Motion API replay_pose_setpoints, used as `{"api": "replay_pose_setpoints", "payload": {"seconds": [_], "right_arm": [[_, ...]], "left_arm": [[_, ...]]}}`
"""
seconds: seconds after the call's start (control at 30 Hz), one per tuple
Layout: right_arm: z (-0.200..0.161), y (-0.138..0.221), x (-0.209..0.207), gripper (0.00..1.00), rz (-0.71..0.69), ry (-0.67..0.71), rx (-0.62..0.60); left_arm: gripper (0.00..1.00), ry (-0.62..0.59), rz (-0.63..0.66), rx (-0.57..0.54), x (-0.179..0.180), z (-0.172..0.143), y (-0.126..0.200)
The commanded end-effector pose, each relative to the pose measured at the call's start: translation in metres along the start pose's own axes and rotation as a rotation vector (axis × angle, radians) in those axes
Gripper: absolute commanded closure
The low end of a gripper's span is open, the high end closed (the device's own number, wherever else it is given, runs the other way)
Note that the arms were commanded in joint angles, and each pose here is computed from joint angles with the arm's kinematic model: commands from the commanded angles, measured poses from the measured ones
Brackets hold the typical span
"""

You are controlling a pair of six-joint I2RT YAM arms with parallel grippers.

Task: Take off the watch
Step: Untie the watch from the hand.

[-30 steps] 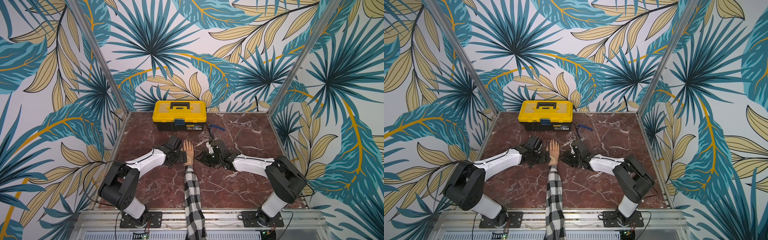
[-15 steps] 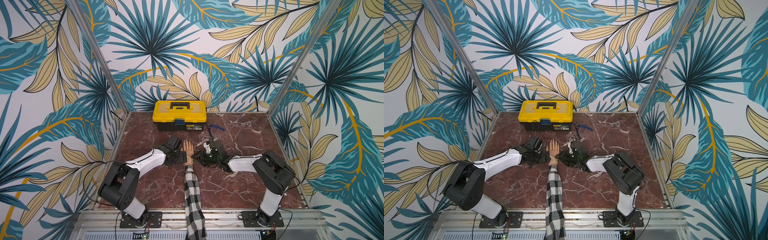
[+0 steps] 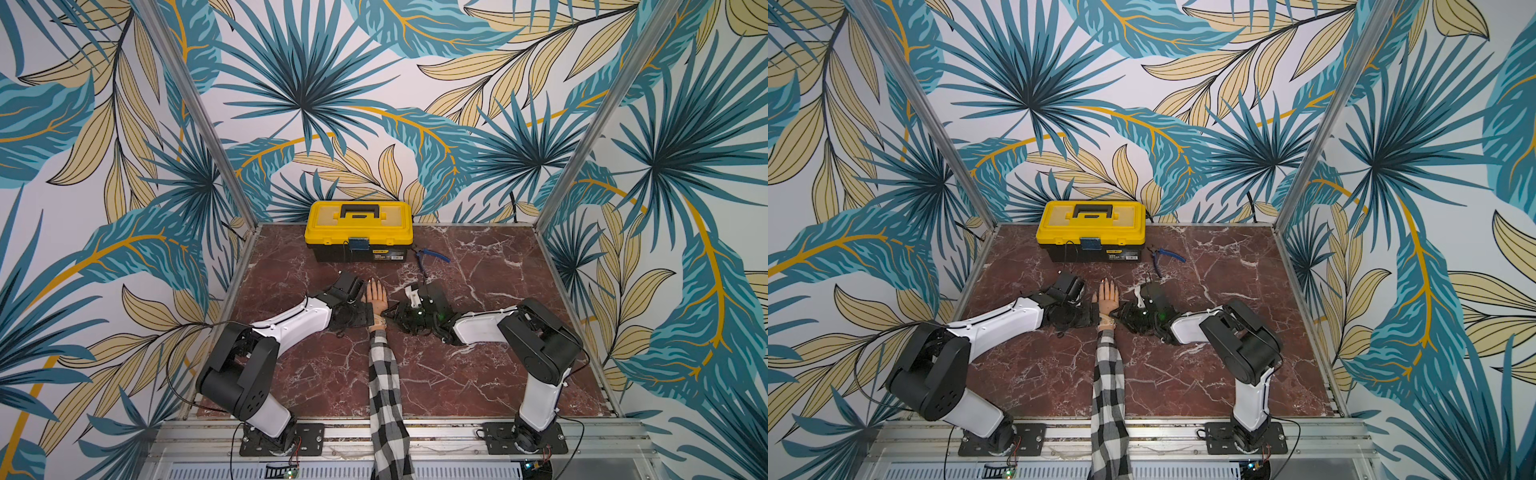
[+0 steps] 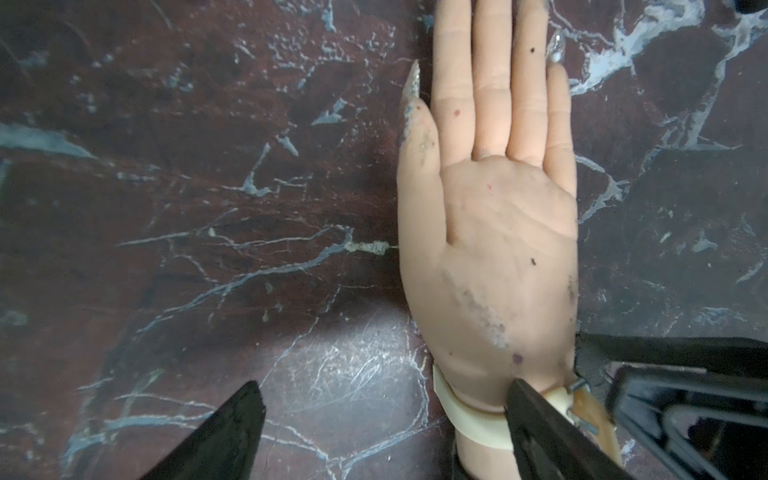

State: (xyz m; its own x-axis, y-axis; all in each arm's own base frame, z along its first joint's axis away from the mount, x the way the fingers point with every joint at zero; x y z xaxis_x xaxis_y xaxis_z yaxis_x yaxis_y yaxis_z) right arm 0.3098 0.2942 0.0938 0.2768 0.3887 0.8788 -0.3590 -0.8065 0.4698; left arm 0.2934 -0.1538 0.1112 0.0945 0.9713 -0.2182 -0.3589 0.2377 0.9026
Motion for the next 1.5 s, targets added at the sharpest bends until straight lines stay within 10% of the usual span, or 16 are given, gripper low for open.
{"api": "replay_pose_setpoints", "payload": {"seconds": [0.0,0.63,1.47], "right_arm": [[-0.004,-0.003,-0.002,0.65,0.023,-0.019,0.036],[-0.024,0.006,0.057,0.71,0.167,0.027,0.105],[-0.012,0.014,0.009,0.77,-0.128,0.123,0.023]], "left_arm": [[0.08,-0.002,0.01,-0.002,0.003,0.0,0.001],[0.07,-0.007,0.012,-0.019,0.003,0.004,0.004],[0.07,0.042,-0.042,-0.102,0.016,0.023,0.033]]}}
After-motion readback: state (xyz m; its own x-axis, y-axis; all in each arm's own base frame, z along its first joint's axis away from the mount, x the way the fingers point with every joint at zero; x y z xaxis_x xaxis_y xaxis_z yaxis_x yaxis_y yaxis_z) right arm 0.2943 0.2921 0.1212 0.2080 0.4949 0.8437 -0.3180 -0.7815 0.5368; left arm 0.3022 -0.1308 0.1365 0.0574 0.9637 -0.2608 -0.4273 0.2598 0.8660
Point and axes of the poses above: each gripper's point midway between its finger pads, its own y axis back along the fingers, its own x axis along the line the jaws close on, z = x × y, the point moved 6 cm from there along y, back along the fingers, and after that the axes turned 10 degrees about -y, right-handed, at the moved point
